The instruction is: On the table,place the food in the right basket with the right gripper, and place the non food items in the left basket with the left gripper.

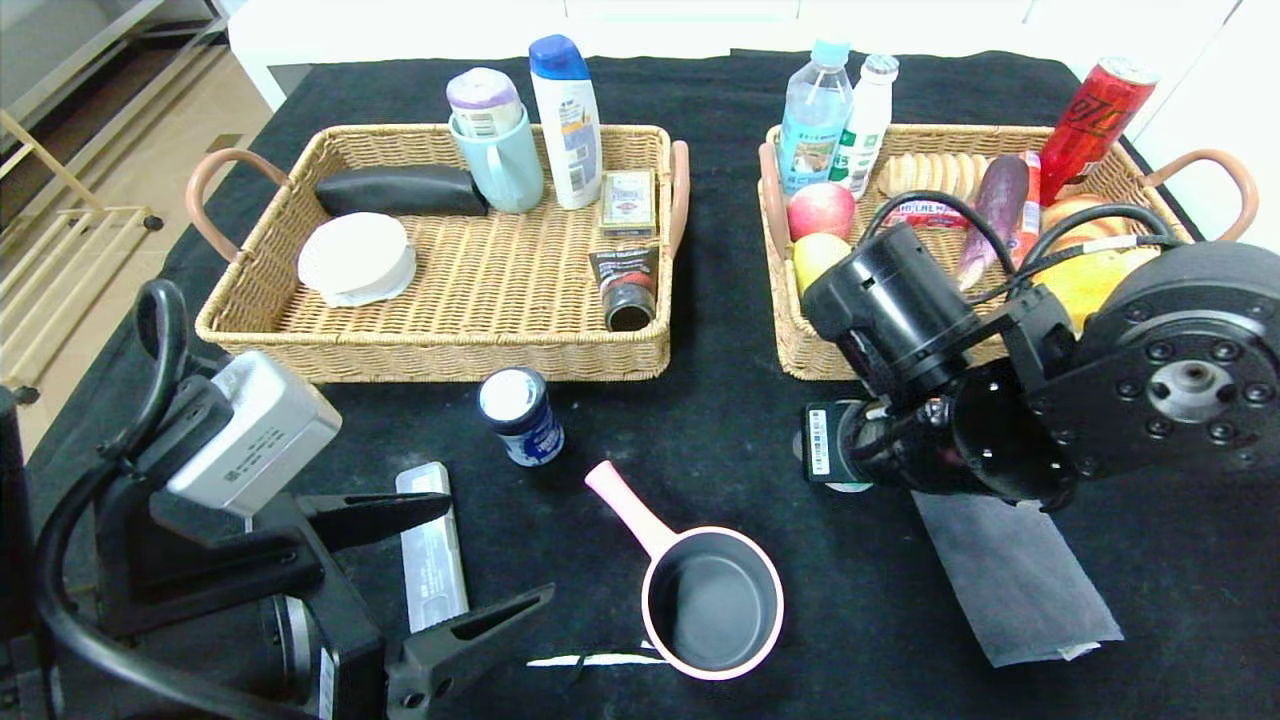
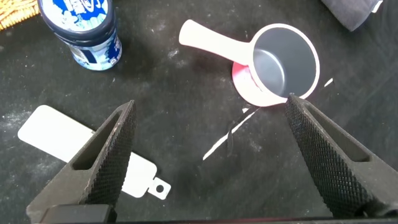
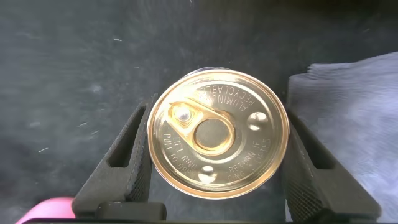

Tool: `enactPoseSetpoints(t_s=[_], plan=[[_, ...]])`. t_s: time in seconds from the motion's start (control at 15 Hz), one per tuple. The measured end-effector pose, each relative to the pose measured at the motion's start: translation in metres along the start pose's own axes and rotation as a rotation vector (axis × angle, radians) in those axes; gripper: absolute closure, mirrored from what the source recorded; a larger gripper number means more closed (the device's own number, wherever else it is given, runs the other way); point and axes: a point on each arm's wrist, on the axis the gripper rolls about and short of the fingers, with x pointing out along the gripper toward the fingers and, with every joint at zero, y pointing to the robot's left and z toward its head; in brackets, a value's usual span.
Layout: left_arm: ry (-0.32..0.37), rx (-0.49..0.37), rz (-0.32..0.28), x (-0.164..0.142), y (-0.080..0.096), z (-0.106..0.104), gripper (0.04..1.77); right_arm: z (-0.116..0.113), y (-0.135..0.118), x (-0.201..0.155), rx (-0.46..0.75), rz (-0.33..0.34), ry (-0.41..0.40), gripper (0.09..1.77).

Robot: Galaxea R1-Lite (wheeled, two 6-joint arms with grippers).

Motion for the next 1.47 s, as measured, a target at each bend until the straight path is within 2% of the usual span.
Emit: enactPoseSetpoints(t_s=[0.13,0.27,0.47,0.8,1.0,1.47], plan=[[0.001,0.0,0.0,0.0,0.0,0.0,0.09,0.005,-0.005,-0.012,0.01,0.015,-0.025,0.66],[0.001,0.0,0.0,0.001,0.0,0.0,0.09,0.011,-0.012,-0.024,-0.032,0.023,-0.049,0.66],[0.003,0.0,0.0,0.001,0.0,0.0,0.09,0.022,-0.022,-0.033,-0.044,-0.011,-0.116,0.66],[-0.001,0.002,0.005,0.001,0.001,0.0,0.09,0.058,-0.036,-0.038,-0.002,-0.016,-0.256,0.66],[-0.001,0.001,0.01,0.001,0.002,0.0,0.09,0.08,-0.043,-0.037,0.029,-0.029,-0.328,0.66],[-0.012,0.011,0.011,-0.002,0.002,0.001,0.09,0.121,-0.059,-0.009,0.089,-0.08,-0.417,0.66]])
